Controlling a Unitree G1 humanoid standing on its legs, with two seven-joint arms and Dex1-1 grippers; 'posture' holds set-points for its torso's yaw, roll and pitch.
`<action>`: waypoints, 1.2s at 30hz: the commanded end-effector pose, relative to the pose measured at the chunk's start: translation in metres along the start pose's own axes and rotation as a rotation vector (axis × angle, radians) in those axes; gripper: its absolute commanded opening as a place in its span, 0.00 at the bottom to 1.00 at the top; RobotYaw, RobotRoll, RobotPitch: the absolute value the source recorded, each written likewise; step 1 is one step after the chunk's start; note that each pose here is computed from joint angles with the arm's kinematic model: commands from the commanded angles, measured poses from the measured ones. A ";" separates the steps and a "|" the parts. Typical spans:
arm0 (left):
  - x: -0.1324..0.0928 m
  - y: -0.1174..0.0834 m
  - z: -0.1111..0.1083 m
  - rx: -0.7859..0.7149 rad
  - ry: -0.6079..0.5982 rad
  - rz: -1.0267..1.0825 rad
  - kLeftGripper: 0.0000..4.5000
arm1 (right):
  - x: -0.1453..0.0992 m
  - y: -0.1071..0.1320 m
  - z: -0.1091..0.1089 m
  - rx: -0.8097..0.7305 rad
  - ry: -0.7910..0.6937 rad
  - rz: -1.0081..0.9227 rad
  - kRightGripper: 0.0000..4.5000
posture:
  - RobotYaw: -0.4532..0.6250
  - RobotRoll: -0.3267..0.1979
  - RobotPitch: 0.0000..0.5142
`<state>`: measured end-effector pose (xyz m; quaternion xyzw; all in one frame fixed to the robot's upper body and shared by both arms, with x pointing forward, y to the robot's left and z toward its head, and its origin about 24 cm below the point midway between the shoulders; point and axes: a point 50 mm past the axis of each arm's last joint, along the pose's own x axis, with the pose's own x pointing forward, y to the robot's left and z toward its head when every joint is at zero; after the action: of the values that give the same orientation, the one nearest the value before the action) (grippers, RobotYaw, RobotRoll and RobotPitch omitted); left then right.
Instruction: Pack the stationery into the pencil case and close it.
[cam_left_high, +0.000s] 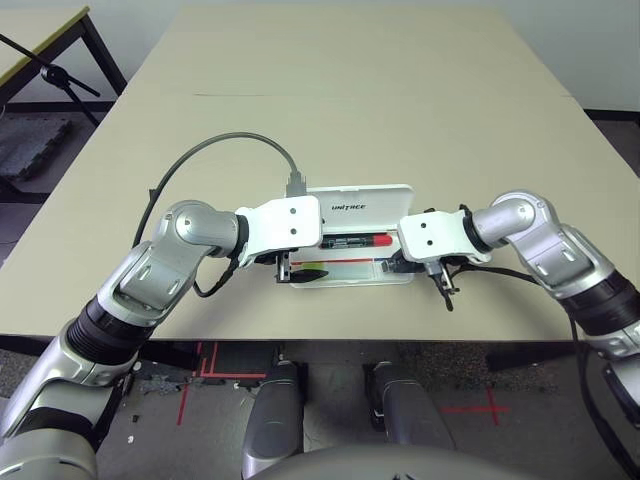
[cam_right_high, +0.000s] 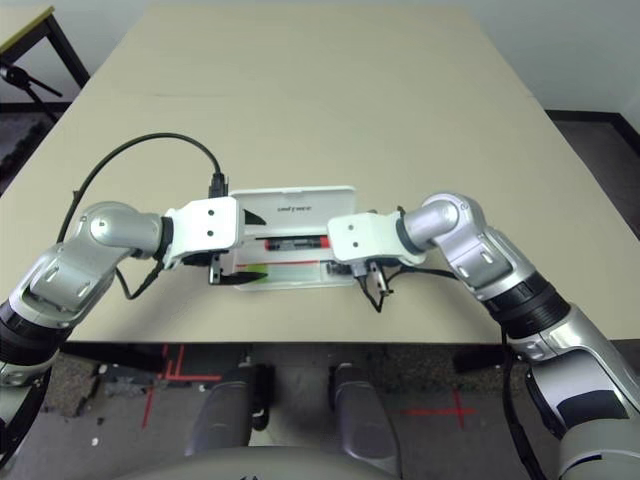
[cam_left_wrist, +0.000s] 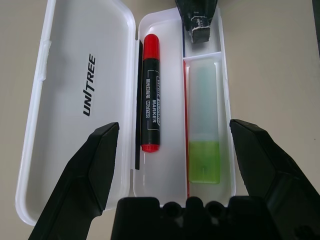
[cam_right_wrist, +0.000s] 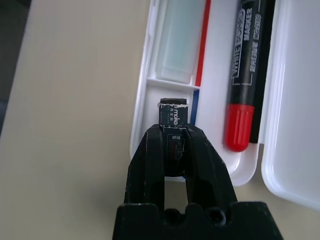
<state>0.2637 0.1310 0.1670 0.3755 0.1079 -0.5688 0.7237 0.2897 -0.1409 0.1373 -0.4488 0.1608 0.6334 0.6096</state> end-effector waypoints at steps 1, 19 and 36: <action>0.001 -0.004 0.000 0.004 0.010 -0.003 1.00 | 0.002 -0.002 0.001 -0.015 -0.011 -0.018 0.23 | 0.48 0.62 0.25; 0.000 -0.006 -0.003 -0.008 0.012 0.003 1.00 | -0.081 -0.002 -0.025 0.230 -0.128 -0.160 0.99 | 0.48 0.62 0.25; -0.004 -0.005 -0.006 -0.016 0.028 0.002 1.00 | -0.140 0.010 -0.064 0.470 -0.142 -0.289 0.99 | 0.46 0.62 0.26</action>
<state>0.2613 0.1359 0.1626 0.3772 0.1194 -0.5609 0.7272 0.2862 -0.2752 0.2047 -0.2736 0.1945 0.5162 0.7879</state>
